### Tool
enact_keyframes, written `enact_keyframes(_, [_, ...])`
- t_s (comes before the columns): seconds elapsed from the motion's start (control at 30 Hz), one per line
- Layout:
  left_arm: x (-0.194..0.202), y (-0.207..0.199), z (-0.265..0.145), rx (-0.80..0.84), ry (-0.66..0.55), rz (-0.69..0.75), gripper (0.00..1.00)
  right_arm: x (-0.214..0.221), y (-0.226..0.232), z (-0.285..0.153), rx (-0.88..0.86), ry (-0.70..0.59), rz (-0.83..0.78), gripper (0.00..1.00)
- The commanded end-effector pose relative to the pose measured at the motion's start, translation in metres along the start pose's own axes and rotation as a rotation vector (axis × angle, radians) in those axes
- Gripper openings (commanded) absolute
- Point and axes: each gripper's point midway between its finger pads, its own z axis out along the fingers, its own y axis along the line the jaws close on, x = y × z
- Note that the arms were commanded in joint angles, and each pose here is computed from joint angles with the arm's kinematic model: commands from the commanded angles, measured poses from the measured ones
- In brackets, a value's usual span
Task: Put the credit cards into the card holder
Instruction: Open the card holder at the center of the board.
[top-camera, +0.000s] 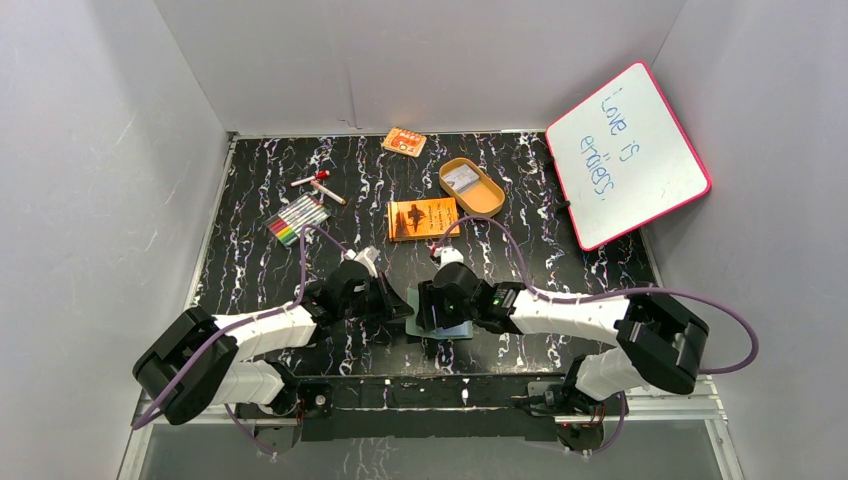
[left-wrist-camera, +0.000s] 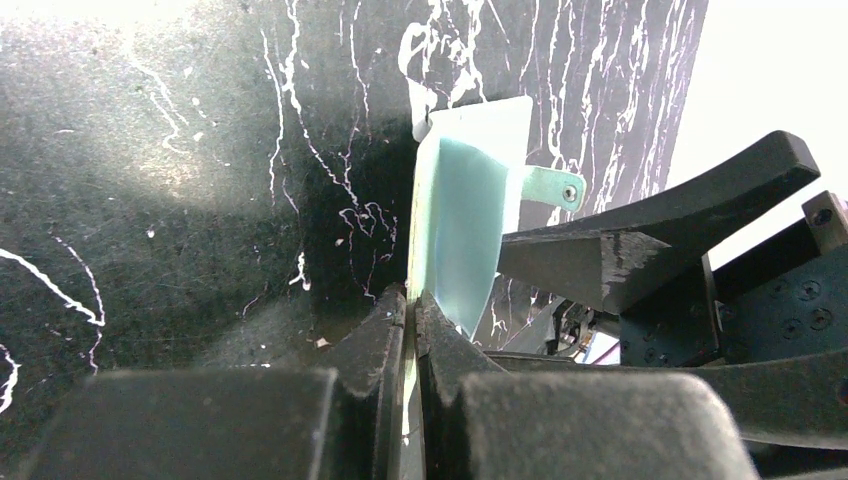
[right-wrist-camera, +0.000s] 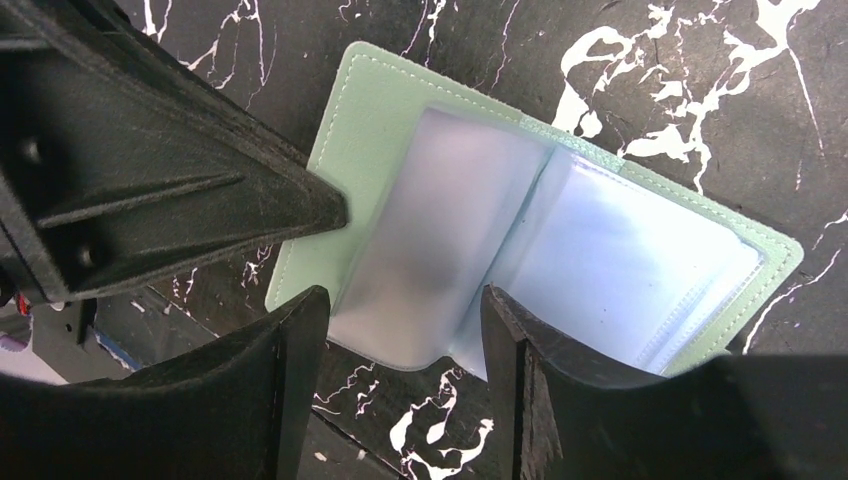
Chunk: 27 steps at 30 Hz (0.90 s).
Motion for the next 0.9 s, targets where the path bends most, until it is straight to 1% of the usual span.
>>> enact_keyframes(0.0, [0.0,0.007,-0.002,-0.048,-0.007,0.012,0.0,-0.01,0.006,-0.007,-0.041,-0.062,0.024,0.66])
enact_keyframes(0.13, [-0.004,0.013,-0.008,-0.089,-0.031,0.026,0.0,-0.006,0.003,-0.01,-0.042,-0.064,0.022,0.68])
enact_keyframes(0.17, [-0.006,0.013,-0.009,-0.091,-0.037,0.03,0.02,-0.005,0.003,-0.011,-0.045,-0.06,0.017,0.69])
enact_keyframes(0.23, [-0.008,0.013,-0.012,-0.094,-0.048,0.038,0.05,-0.01,0.01,-0.012,-0.08,-0.075,0.007,0.71])
enact_keyframes(0.4, [-0.01,0.013,-0.011,-0.102,-0.053,0.045,0.05,-0.012,0.022,-0.014,-0.138,-0.073,-0.019,0.75])
enact_keyframes(0.57, [-0.007,0.014,-0.007,-0.098,-0.041,0.039,0.04,-0.015,0.041,-0.01,-0.21,-0.053,-0.043,0.75])
enact_keyframes(0.67, [-0.007,0.013,-0.007,-0.094,-0.04,0.039,0.06,-0.014,0.053,-0.004,-0.255,-0.021,-0.061,0.75])
enact_keyframes(0.77, [-0.008,0.013,-0.01,-0.1,-0.045,0.038,0.14,-0.012,0.061,0.002,-0.288,0.007,-0.076,0.75])
enact_keyframes(0.83, [-0.01,0.015,-0.014,-0.118,-0.059,0.039,0.23,-0.014,0.066,0.0,-0.314,-0.001,-0.084,0.75])
enact_keyframes(0.87, [-0.013,0.016,-0.016,-0.133,-0.075,0.042,0.3,-0.016,0.069,-0.002,-0.331,-0.007,-0.091,0.76])
